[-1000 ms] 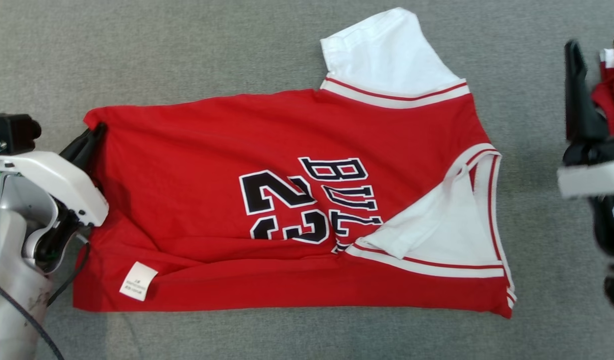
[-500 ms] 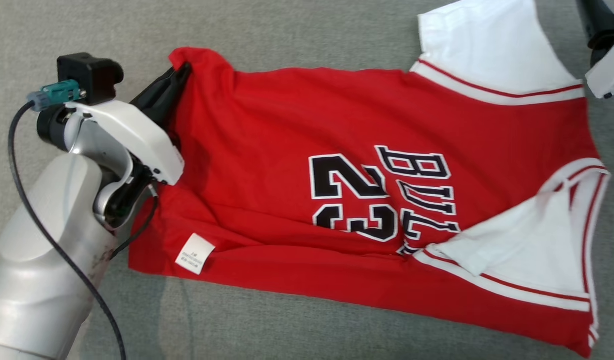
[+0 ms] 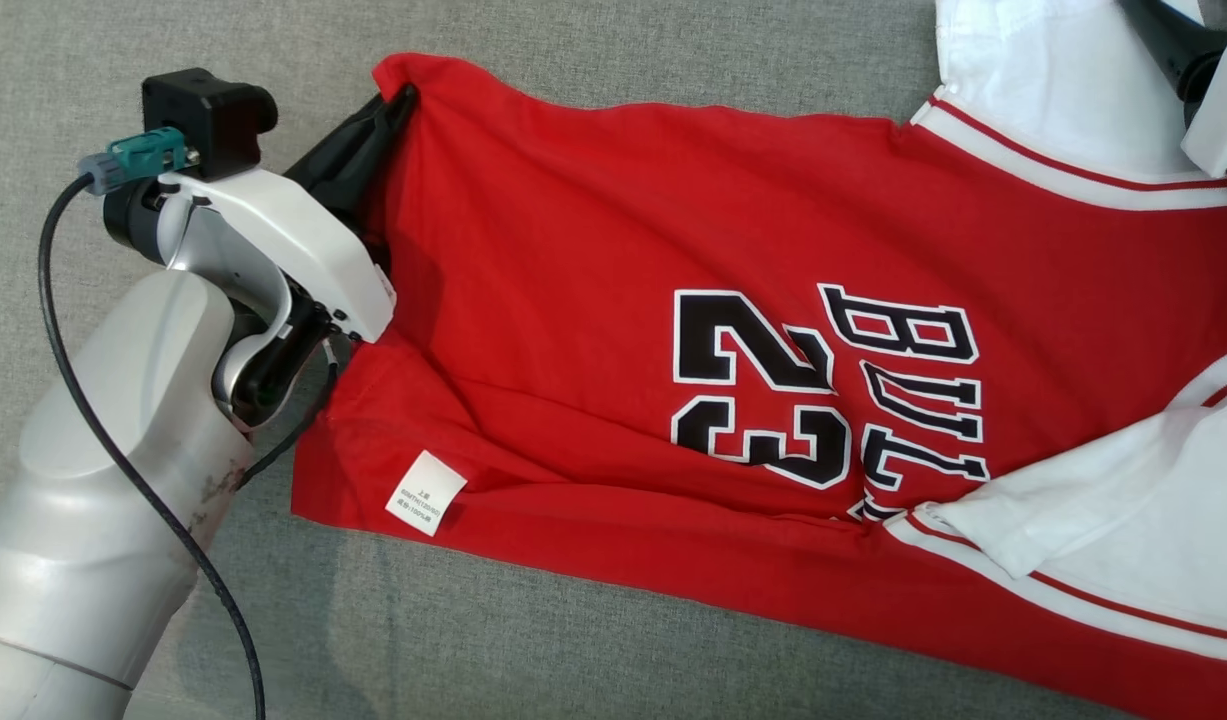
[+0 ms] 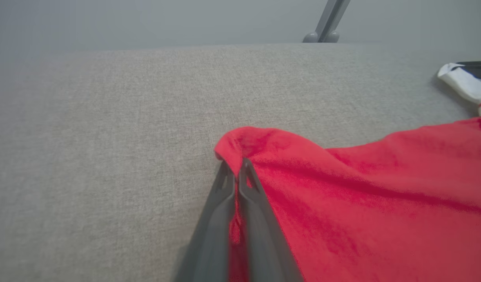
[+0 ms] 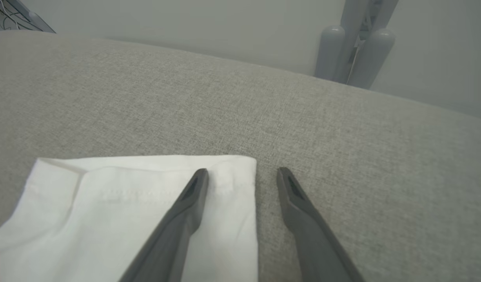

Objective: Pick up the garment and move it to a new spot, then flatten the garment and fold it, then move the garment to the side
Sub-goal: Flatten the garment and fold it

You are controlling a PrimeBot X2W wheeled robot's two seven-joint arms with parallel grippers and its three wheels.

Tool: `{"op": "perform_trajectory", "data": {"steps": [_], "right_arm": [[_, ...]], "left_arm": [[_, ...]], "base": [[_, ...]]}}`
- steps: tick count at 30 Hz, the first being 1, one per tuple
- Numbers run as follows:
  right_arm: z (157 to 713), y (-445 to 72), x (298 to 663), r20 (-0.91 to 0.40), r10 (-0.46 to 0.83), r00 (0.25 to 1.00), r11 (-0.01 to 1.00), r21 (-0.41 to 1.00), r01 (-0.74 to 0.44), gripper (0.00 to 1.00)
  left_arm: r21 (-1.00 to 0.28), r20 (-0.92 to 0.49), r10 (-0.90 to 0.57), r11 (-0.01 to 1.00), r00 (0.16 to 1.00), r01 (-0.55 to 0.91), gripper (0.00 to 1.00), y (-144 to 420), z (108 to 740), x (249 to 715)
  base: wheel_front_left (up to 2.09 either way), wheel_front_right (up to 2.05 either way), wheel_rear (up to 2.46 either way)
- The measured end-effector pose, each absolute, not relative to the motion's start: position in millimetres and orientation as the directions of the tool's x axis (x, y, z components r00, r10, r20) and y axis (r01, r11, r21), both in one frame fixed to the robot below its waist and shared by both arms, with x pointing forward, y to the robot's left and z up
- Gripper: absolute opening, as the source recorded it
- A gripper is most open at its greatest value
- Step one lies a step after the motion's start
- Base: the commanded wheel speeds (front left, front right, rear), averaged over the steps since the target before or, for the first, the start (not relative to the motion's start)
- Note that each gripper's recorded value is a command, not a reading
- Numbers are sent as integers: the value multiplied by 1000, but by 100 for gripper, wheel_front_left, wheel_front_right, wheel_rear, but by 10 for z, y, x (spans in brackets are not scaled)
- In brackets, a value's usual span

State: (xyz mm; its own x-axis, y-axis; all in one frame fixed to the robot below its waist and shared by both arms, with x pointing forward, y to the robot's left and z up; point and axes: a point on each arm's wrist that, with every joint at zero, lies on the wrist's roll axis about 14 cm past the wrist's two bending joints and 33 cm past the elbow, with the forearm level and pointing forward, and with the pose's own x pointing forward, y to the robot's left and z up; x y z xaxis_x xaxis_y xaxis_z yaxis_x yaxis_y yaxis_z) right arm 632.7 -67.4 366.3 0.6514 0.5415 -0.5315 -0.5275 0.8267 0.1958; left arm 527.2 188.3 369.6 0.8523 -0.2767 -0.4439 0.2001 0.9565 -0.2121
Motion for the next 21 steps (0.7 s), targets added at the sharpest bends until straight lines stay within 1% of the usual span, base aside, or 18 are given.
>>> {"op": "perform_trajectory", "data": {"steps": [1, 2, 4, 7, 9, 14, 17, 21], "right_arm": [[3672, -665, 6328, -531, 546, 648, 824, 201, -529, 33], [3679, -653, 6321, -528, 552, 645, 822, 214, -528, 0], [3704, -636, 6297, -518, 564, 643, 815, 220, -536, 0], [3839, -633, 6302, -473, 584, 660, 807, 250, -535, 0], [4055, -631, 6299, -405, 608, 682, 793, 268, -548, 0], [4347, -728, 6195, -323, 631, 705, 776, 269, -571, 0], [4487, -754, 6048, -280, 655, 702, 755, 274, -596, 0], [4579, -799, 5744, -243, 686, 686, 725, 302, -618, 0]], "left_arm": [[-210, -442, -273, 958, 854, 197, 0, 1899, 3699, 5281], [-211, -439, -269, 958, 857, 192, 0, 1916, 3704, 5288], [-210, -434, -260, 960, 863, 183, 0, 1956, 3710, 5291], [-218, -415, -251, 961, 874, 172, 0, 1996, 3762, 5308], [-227, -397, -240, 961, 886, 159, 0, 2049, 3829, 5315], [-249, -374, -242, 956, 895, 155, 0, 2074, 3910, 5252], [-260, -362, -250, 952, 898, 160, 0, 2068, 3960, 5202], [-276, -370, -259, 948, 892, 161, 0, 2060, 3954, 5062]], "base": [[0, 0, 0], [0, 0, 0], [0, 0, 0], [0, 0, 0], [0, 0, 0], [0, 0, 0], [0, 0, 0], [0, 0, 0]]}}
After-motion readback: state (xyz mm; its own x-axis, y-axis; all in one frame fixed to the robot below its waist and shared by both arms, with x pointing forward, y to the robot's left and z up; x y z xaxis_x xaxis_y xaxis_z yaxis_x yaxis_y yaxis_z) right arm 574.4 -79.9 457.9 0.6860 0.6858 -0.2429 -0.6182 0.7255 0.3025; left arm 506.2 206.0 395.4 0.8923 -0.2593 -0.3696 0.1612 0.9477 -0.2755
